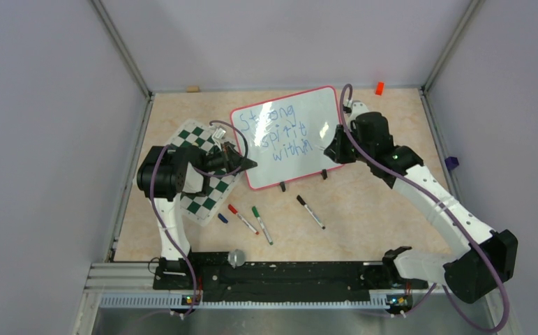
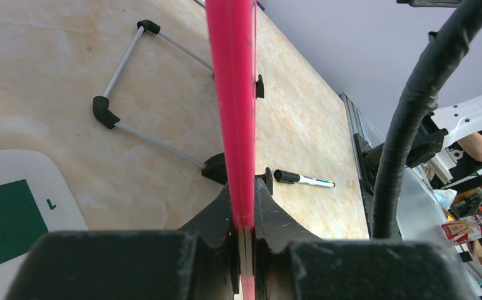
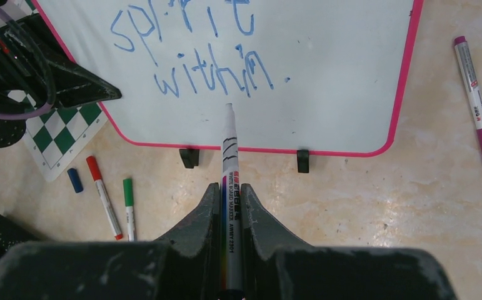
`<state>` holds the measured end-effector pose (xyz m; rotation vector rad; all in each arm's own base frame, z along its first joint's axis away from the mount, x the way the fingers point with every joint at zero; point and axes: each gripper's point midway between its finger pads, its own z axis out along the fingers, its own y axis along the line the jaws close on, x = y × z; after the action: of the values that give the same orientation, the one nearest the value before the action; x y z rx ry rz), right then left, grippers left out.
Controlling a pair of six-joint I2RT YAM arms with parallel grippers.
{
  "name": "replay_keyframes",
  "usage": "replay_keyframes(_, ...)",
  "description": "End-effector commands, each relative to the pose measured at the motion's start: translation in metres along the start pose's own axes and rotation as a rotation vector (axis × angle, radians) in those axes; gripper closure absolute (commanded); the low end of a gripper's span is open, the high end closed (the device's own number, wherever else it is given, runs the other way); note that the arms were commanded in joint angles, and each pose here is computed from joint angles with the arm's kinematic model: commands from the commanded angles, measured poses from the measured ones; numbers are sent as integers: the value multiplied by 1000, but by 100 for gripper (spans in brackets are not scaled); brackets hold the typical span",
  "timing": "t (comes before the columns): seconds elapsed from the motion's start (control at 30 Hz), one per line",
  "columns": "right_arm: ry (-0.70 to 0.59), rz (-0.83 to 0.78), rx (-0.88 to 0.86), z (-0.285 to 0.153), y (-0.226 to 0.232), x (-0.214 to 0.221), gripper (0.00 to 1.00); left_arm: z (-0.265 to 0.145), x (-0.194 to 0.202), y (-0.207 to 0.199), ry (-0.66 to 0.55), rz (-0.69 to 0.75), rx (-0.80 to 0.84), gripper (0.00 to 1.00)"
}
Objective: Write a sentence on the whiteboard
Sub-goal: Place the whiteboard marker at the center of the board.
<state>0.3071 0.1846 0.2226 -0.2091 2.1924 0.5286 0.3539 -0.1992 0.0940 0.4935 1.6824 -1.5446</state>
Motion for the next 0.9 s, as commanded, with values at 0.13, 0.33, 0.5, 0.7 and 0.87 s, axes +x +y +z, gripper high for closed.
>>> replay_keyframes(0.13, -63, 7, -84, -16, 19, -18, 100, -7, -24, 9, -90, 151, -48, 100)
replay_keyframes(0.33, 50, -27, -232, -13, 56, 21, 100, -7, -24, 9, -90, 151, -48, 100)
replay_keyframes(0.5, 114, -10, -256, -12, 85, 44, 100, -7, -24, 9, -90, 151, -48, 100)
replay_keyframes(0.7, 170, -15, -243, -11, 114, 65, 100, -7, -24, 9, -90, 151, -48, 100)
replay_keyframes(0.87, 178, 120, -286, -4, 115, 91, 100, -7, -24, 9, -90, 151, -48, 100)
